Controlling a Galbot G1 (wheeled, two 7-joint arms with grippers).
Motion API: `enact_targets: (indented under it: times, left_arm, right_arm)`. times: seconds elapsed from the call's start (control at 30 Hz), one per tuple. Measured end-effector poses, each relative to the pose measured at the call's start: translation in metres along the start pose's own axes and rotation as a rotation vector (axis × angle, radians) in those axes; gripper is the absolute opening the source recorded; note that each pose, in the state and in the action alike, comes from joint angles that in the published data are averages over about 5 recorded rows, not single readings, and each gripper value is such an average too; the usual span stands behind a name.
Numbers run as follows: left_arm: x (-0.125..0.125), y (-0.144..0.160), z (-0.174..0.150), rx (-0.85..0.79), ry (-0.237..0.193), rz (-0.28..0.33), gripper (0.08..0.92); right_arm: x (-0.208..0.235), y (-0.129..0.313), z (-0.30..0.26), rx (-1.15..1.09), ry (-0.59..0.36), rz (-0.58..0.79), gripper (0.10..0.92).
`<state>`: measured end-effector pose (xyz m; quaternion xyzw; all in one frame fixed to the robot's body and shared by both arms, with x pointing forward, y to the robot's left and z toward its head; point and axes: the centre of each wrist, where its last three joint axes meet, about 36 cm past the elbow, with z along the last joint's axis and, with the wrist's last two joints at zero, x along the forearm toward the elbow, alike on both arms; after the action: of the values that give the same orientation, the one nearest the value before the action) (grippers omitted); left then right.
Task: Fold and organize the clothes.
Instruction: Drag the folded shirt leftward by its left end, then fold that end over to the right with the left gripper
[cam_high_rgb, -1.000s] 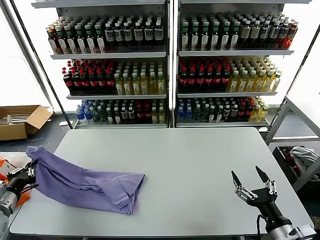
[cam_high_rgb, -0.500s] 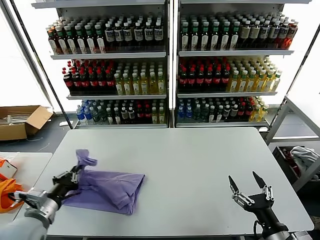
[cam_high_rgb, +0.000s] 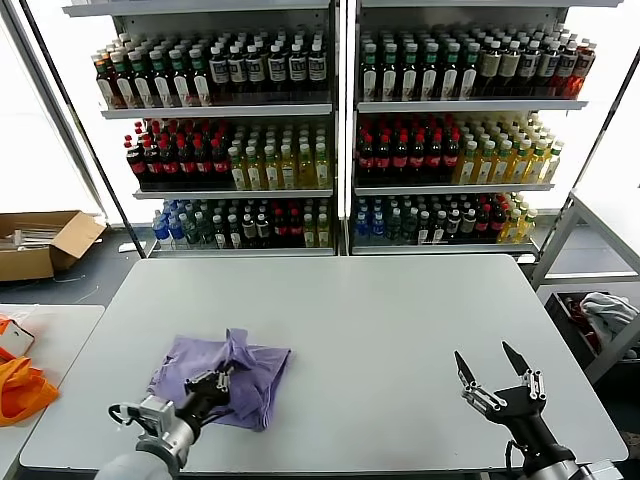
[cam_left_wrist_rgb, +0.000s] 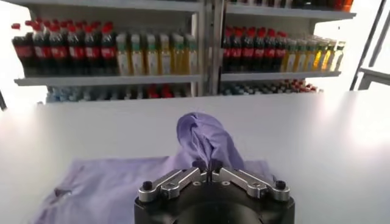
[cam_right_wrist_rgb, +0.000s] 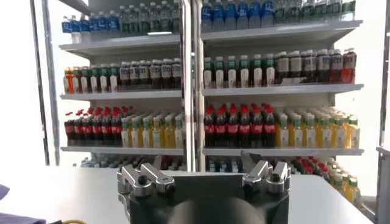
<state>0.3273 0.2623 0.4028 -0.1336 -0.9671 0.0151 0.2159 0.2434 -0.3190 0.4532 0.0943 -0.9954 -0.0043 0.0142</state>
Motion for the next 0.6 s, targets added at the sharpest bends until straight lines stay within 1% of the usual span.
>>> enact_targets:
  times: [0.17,0.3,0.47,0.6]
  left_arm:
    - [-0.002,-0.015,0.011,0.027,0.031,0.033,0.293]
    - [0.001,-0.023,0.013,0.036,0.039,0.047,0.406]
    - [0.01,-0.032,0.004,0.048,0.022,0.067,0.553]
    - [0.021,-0.033,-0.013,0.06,-0.016,0.082,0.666]
  right_arm:
    - [-0.002,0.0,0.002,-0.001,0.006,0.001,0.823]
    - [-0.004,0.001,0.002,-0.006,0.005,0.0,0.823]
    - [-0.005,0.003,0.001,-0.01,0.003,-0.005,0.823]
    - [-0.006,0.003,0.0,-0.013,-0.001,-0.006,0.823]
